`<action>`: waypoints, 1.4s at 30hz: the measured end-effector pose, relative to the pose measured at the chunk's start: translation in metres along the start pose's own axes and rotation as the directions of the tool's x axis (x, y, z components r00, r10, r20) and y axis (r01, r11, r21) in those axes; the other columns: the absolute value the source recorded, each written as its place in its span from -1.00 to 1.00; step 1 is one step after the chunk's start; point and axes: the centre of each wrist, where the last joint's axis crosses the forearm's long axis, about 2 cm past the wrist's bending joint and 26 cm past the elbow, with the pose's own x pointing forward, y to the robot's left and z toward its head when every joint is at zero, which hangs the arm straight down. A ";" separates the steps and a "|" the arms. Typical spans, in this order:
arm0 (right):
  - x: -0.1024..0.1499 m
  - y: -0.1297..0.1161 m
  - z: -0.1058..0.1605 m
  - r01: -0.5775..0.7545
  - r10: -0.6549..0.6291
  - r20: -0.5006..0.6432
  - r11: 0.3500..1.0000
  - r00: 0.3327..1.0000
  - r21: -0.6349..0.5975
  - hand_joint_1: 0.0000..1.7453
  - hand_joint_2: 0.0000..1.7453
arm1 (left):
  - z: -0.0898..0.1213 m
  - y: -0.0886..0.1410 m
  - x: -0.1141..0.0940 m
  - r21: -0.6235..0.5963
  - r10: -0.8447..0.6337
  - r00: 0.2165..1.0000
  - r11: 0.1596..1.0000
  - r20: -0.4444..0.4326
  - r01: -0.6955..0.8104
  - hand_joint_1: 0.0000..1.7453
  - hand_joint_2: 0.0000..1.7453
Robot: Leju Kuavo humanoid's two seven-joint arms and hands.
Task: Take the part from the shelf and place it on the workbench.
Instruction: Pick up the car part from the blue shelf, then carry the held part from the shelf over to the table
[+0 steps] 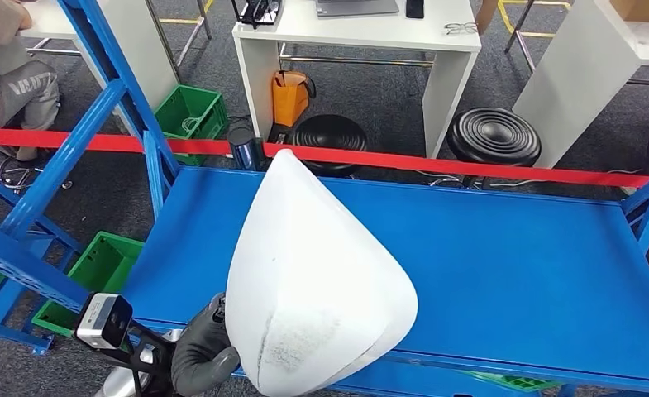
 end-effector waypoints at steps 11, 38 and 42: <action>-0.002 0.000 0.000 0.007 -0.007 -0.002 1.000 1.000 0.000 -1.00 -1.00 | 0.002 0.000 -0.004 0.005 0.016 1.000 1.000 -0.006 -0.016 1.00 1.00; -0.010 0.019 0.003 0.035 -0.033 -0.035 0.996 0.999 0.079 -1.00 -1.00 | -0.018 0.004 -0.014 -0.038 0.103 0.991 0.994 -0.091 -0.107 1.00 1.00; -0.009 0.024 0.003 0.041 -0.038 -0.035 0.995 0.999 0.093 -1.00 -1.00 | -0.020 0.004 -0.014 -0.048 0.107 0.989 0.993 -0.099 -0.112 1.00 1.00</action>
